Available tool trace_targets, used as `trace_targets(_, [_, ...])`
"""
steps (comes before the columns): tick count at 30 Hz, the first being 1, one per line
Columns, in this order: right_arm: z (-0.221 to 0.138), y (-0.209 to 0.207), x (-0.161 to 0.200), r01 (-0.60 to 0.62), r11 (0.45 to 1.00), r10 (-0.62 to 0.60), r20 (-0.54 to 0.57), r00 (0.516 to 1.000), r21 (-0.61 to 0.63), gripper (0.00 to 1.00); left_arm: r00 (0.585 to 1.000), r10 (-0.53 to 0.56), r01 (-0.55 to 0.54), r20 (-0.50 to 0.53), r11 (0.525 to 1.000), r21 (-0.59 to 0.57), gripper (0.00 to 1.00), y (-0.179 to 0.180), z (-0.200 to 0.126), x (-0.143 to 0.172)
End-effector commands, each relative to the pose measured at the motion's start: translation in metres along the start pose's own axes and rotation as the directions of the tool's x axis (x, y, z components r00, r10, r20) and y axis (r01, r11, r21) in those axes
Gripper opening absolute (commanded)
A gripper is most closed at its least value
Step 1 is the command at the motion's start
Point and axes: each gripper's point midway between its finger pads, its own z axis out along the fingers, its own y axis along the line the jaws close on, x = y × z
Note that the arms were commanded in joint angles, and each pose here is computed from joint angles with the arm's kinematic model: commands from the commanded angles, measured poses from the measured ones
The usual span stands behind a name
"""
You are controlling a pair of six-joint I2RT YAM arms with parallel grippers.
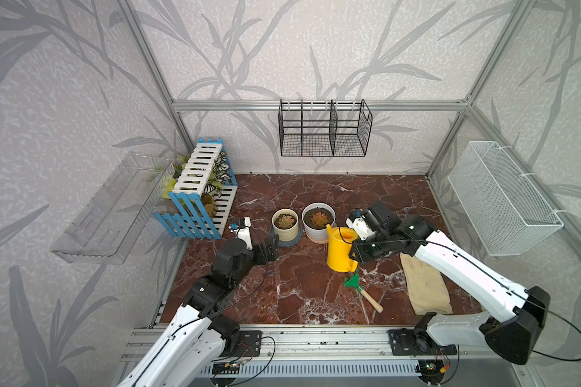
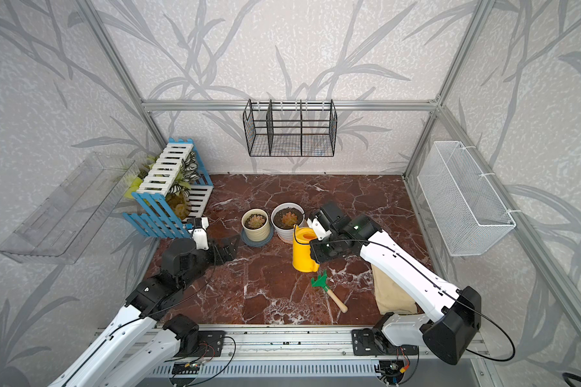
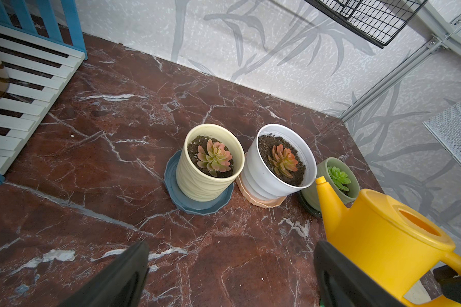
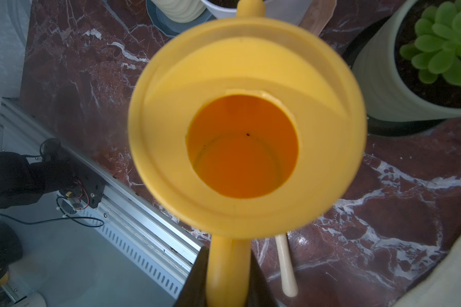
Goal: Water the succulent around the soil edge
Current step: Water the soil of the potted plant with water.
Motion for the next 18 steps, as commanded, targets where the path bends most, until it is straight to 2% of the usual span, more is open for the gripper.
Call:
trace_targets(1, [-0.010,-0.002,-0.001,0.008,1.000,-0.008,0.031,0.999,0.012,0.00,1.000,0.010,-0.010,0.019,1.000,0.003,1.00,0.000,0.000,-0.003])
trace_targets(9, [-0.015,0.034,-0.005,0.148,0.985,-0.142,0.061,0.988,-0.090,0.00,1.000,0.009,-0.009,0.013,1.000,0.011,1.00,-0.001,0.001,-0.002])
trace_targets(14, [-0.003,0.065,-0.008,0.249,0.956,-0.246,0.039,0.968,-0.152,0.00,1.000,0.008,-0.009,0.015,1.000,0.009,1.00,-0.001,0.000,-0.002])
trace_targets(18, [0.011,0.080,-0.017,0.276,0.942,-0.277,0.023,0.961,-0.189,0.00,1.000,0.008,-0.008,0.023,1.000,0.010,1.00,-0.001,-0.001,-0.004])
